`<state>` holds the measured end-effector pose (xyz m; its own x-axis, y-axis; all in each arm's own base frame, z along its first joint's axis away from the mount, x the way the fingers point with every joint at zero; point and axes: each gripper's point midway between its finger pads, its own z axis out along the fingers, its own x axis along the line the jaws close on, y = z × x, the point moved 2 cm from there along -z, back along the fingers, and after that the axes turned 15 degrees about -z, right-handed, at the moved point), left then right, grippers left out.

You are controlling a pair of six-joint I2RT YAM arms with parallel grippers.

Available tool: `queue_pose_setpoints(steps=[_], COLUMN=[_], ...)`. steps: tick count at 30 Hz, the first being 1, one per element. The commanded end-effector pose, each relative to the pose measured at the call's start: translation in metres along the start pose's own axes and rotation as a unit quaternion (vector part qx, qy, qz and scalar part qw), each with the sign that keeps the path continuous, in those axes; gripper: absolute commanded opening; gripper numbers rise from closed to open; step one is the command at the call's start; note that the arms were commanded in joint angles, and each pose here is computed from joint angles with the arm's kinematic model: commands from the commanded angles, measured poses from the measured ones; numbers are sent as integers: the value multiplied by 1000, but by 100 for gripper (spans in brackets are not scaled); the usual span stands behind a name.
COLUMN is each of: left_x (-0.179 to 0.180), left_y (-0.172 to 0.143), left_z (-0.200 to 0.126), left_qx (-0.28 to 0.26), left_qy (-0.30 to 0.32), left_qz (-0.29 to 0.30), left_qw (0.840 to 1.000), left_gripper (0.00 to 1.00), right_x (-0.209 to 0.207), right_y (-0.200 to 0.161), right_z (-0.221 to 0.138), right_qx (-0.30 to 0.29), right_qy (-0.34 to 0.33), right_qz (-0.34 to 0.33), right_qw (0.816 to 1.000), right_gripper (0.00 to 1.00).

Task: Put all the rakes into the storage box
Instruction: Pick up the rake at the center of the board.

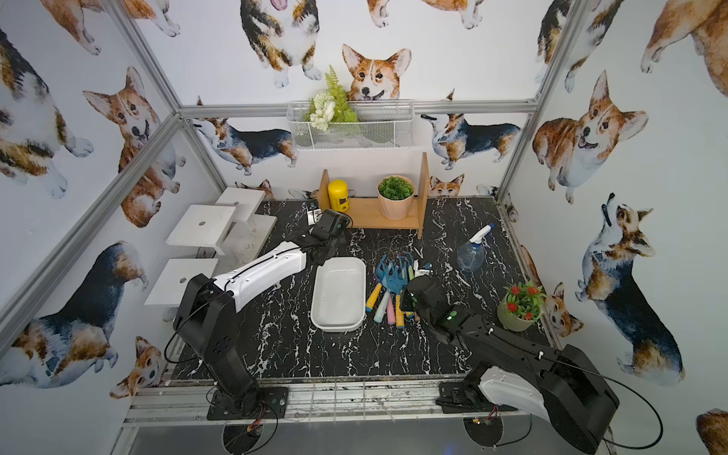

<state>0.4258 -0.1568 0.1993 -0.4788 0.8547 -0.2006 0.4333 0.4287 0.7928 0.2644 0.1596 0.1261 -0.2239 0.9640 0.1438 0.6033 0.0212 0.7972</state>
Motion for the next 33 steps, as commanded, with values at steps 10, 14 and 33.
queue_pose_setpoints(steps=[10, 14, 33], left_x=[-32, -39, -12], left_y=[33, 31, -5], left_z=[-62, -69, -37], left_qx=[-57, -43, 14], left_qy=[-234, -263, -177], left_qz=[64, 62, 10], left_qw=[969, 962, 984], left_gripper=[100, 99, 100], right_x=[11, 23, 40], right_y=[-11, -21, -59], right_z=[-6, -7, 12], right_qx=[-3, -3, 85], right_qy=[48, 53, 48], right_qz=[-5, -35, -60], right_qw=[999, 998, 993], right_gripper=[41, 42, 40])
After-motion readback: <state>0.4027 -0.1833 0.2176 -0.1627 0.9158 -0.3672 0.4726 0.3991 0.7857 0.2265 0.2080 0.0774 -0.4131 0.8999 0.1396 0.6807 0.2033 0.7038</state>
